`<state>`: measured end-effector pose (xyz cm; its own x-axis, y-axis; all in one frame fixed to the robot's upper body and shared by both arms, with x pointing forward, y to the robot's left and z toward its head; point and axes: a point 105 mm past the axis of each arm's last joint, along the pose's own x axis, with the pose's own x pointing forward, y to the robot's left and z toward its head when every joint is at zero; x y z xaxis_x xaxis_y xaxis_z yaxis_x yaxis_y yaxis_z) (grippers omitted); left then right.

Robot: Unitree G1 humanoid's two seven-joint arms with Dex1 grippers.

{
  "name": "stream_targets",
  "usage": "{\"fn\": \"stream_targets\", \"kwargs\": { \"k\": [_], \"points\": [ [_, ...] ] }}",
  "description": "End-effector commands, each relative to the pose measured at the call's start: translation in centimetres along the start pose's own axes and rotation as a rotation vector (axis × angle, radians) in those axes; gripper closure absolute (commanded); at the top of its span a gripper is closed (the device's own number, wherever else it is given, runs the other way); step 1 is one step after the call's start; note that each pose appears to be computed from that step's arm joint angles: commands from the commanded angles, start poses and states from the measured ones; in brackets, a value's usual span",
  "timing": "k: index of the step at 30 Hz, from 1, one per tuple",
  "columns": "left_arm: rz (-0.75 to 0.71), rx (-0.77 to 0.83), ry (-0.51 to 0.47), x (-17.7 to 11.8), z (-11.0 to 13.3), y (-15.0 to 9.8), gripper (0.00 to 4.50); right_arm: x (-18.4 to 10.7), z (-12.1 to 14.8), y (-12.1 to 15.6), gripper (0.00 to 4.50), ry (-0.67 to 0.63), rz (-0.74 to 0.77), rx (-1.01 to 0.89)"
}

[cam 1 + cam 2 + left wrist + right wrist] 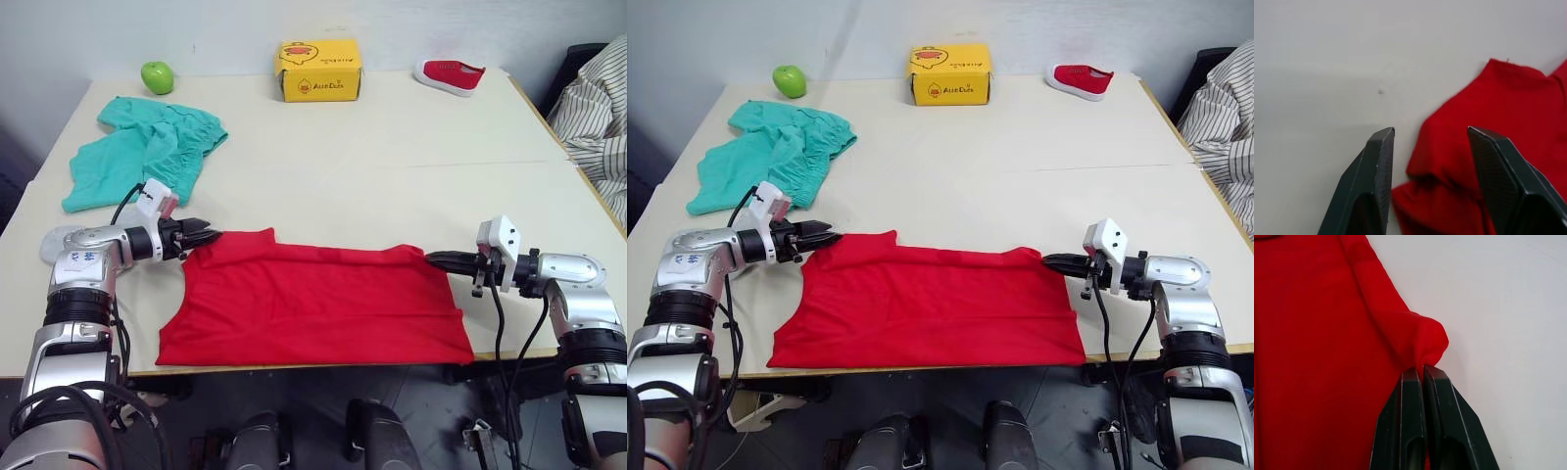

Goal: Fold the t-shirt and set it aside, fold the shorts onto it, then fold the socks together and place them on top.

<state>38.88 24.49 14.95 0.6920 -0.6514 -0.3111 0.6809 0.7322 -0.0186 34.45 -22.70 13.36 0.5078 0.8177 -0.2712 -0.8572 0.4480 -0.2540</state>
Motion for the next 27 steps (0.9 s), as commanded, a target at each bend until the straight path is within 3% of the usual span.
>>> {"fn": "stream_targets", "kwargs": {
  "k": [1, 9, 12, 17, 22, 27],
  "points": [
    [-0.014, 0.036, -0.009, 0.3, 0.8, -0.1, 2.21, -0.1, 1.3, -0.2, 4.5, -0.034, -0.003, -0.034],
    [-0.031, 0.065, 0.062, 1.1, -0.3, -0.3, 2.21, -0.1, 1.4, -0.1, 4.5, -0.04, -0.007, -0.026],
    [-0.03, 0.074, 0.031, 1.2, 0.1, -0.2, 2.81, -0.1, 1.4, 0.0, 4.5, -0.041, -0.007, -0.024],
    [-0.03, 0.112, 0.024, 1.0, 0.1, -0.2, 4.48, 0.0, 1.4, 0.1, 4.5, -0.042, -0.003, -0.023],
    [-0.014, 0.168, -0.027, 0.4, 0.7, 0.0, 4.48, 0.1, 1.5, 0.0, 4.5, -0.042, 0.0, -0.028],
    [-0.044, 0.324, -0.138, -0.7, 2.4, -0.7, 4.48, -0.4, 2.2, -0.2, 4.5, -0.062, -0.021, -0.076]
  ]
}}
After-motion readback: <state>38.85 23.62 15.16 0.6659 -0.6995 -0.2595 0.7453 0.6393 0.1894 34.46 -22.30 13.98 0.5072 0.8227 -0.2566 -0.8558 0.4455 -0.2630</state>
